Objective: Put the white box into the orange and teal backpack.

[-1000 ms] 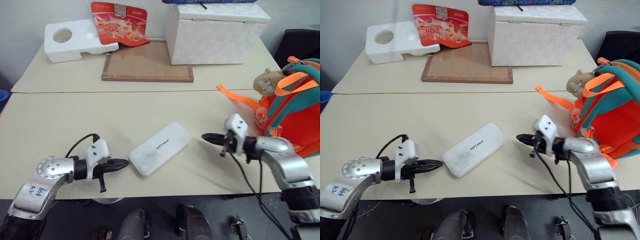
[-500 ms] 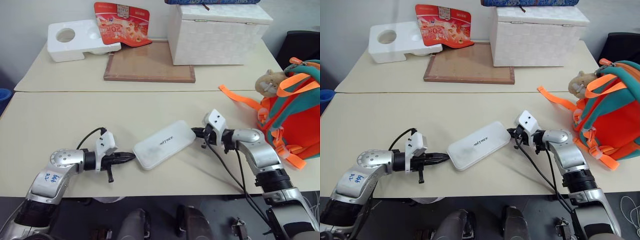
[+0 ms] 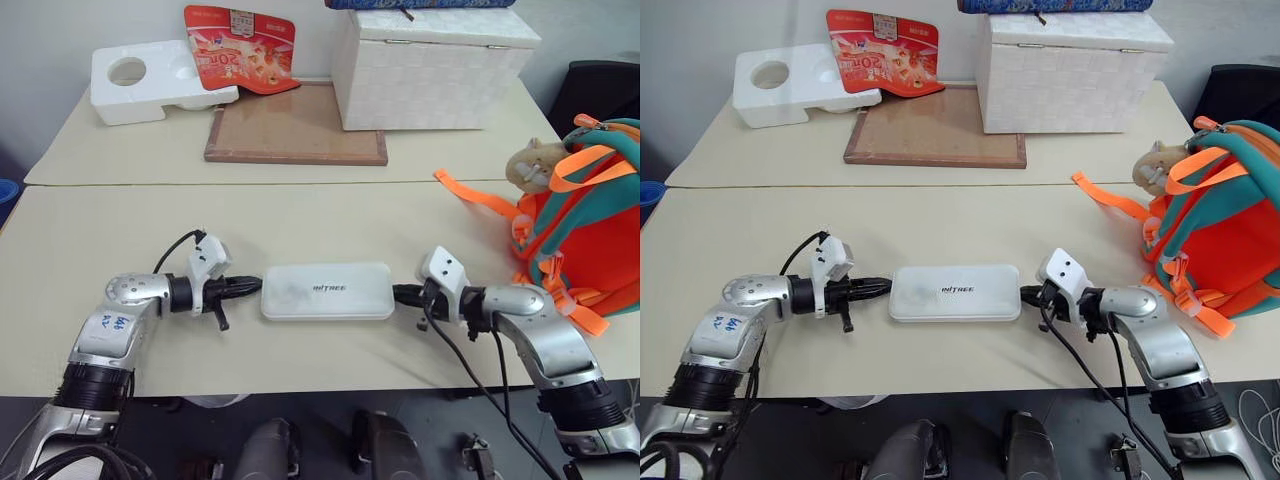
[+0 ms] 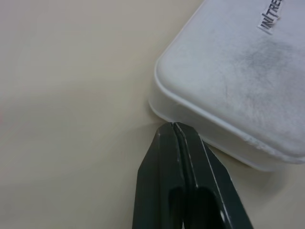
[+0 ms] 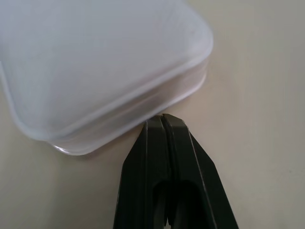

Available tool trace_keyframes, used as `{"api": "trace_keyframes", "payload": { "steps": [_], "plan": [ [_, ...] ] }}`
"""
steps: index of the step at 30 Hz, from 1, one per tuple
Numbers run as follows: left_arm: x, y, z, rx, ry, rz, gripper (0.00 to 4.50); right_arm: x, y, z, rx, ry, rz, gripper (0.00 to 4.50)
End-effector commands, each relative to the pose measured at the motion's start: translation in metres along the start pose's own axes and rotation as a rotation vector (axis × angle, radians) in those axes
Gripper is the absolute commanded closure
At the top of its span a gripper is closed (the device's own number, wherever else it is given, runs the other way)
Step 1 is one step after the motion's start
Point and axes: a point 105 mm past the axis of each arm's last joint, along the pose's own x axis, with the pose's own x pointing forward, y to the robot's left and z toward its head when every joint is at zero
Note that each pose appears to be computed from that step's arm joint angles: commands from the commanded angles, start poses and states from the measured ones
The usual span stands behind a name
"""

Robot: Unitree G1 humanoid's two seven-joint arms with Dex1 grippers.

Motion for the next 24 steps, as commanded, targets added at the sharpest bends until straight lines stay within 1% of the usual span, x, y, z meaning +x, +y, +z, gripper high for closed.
{"api": "trace_keyframes", "payload": {
  "steps": [1,3,5,6,9,11,12,13,15,18,20,24],
  "plan": [
    [-0.022,0.011,0.002,-0.102,0.009,0.021,3.63,-0.007,-0.008,-0.001,-0.027,0.009,-0.033,4.5],
    [-0.031,0.014,0.001,-0.223,0.02,0.01,2.97,-0.011,-0.013,-0.004,-0.052,0.029,-0.042,4.5],
    [-0.036,0.011,0.002,-0.348,0.019,-0.034,2.31,-0.013,-0.018,-0.006,-0.065,0.041,-0.046,4.5],
    [-0.037,0.008,0.005,-0.411,0.013,-0.061,2.1,-0.014,-0.019,-0.007,-0.072,0.044,-0.046,4.5],
    [-0.037,0.005,0.012,-0.62,0.005,-0.107,1.09,-0.014,-0.02,-0.007,-0.085,0.047,-0.041,4.5],
    [-0.033,0.007,0.015,-0.725,-0.002,-0.113,0.53,-0.014,-0.02,-0.008,-0.093,0.047,-0.033,4.5],
    [-0.031,0.01,0.015,-0.78,-0.01,-0.106,0.15,-0.014,-0.02,-0.008,-0.096,0.047,-0.029,4.5],
    [-0.028,0.012,0.014,-0.816,-0.009,-0.097,0.05,-0.013,-0.02,-0.008,-0.099,0.046,-0.027,4.5],
    [-0.022,0.013,0.008,-0.854,0.022,-0.082,0.05,-0.013,-0.02,-0.007,-0.103,0.044,-0.024,4.5],
    [-0.01,0.003,0.001,-0.867,0.099,-0.114,0.05,-0.011,-0.019,-0.007,-0.109,0.04,-0.021,4.5],
    [-0.006,-0.002,0.0,-0.872,0.119,-0.133,0.05,-0.011,-0.019,-0.007,-0.112,0.04,-0.02,4.5],
    [0.015,-0.017,0.002,-0.845,0.176,-0.204,0.05,-0.008,-0.018,-0.006,-0.113,0.033,-0.02,4.5]
  ]
}}
